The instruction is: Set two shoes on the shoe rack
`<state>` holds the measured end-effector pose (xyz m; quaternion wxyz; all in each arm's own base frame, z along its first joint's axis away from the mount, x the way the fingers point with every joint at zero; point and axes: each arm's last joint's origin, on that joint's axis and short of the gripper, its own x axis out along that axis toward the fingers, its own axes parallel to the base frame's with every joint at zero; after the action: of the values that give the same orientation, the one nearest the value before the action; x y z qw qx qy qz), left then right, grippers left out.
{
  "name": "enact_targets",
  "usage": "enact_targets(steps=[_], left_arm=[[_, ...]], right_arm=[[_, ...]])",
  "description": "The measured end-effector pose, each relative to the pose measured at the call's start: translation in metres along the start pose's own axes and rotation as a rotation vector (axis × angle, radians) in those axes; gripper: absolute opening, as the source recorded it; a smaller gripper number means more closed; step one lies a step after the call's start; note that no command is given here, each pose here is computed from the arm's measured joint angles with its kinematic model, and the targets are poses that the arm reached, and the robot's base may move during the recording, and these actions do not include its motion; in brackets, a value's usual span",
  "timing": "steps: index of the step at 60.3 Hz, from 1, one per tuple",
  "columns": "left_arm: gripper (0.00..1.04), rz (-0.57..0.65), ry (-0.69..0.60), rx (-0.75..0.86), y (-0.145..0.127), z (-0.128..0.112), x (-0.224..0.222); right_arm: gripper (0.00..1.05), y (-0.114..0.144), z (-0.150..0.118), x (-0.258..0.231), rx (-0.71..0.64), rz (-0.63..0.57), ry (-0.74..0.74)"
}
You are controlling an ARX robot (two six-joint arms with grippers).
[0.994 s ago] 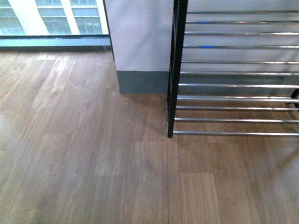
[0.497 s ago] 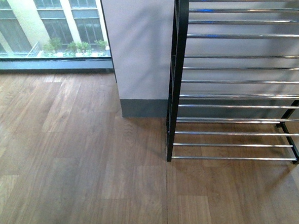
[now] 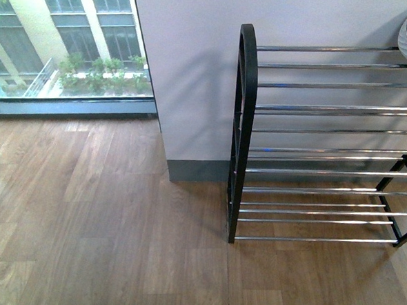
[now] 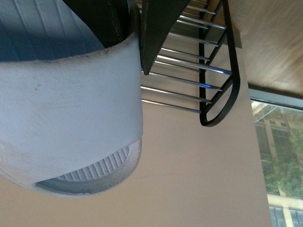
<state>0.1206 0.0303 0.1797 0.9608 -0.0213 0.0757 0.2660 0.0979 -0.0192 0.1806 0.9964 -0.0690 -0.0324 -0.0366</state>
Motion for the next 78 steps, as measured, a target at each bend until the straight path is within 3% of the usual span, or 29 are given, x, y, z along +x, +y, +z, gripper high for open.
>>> enact_targets(steps=[23, 31, 37, 52, 58, 78], left_arm=[[0.02, -0.001, 0.001, 0.001, 0.0, 0.0, 0.0], [0.02, 0.0, 0.001, 0.0, 0.0, 0.0, 0.0], [0.02, 0.0, 0.001, 0.0, 0.0, 0.0, 0.0], [0.02, -0.001, 0.001, 0.0, 0.0, 0.0, 0.0], [0.02, 0.0, 0.001, 0.0, 0.0, 0.0, 0.0], [0.02, 0.0, 0.001, 0.0, 0.0, 0.0, 0.0]], right_arm=[[0.02, 0.0, 0.0, 0.0, 0.0, 0.0, 0.001], [0.02, 0.006, 0.001, 0.0, -0.006, 0.138, -0.018], [0.02, 0.016, 0.006, 0.001, -0.002, 0.169, 0.005], [0.02, 0.055, 0.065, 0.032, -0.015, 0.308, -0.072], [0.02, 0.068, 0.075, 0.059, -0.039, 0.303, -0.037], [0.02, 0.106, 0.035, 0.134, -0.121, 0.267, 0.191]])
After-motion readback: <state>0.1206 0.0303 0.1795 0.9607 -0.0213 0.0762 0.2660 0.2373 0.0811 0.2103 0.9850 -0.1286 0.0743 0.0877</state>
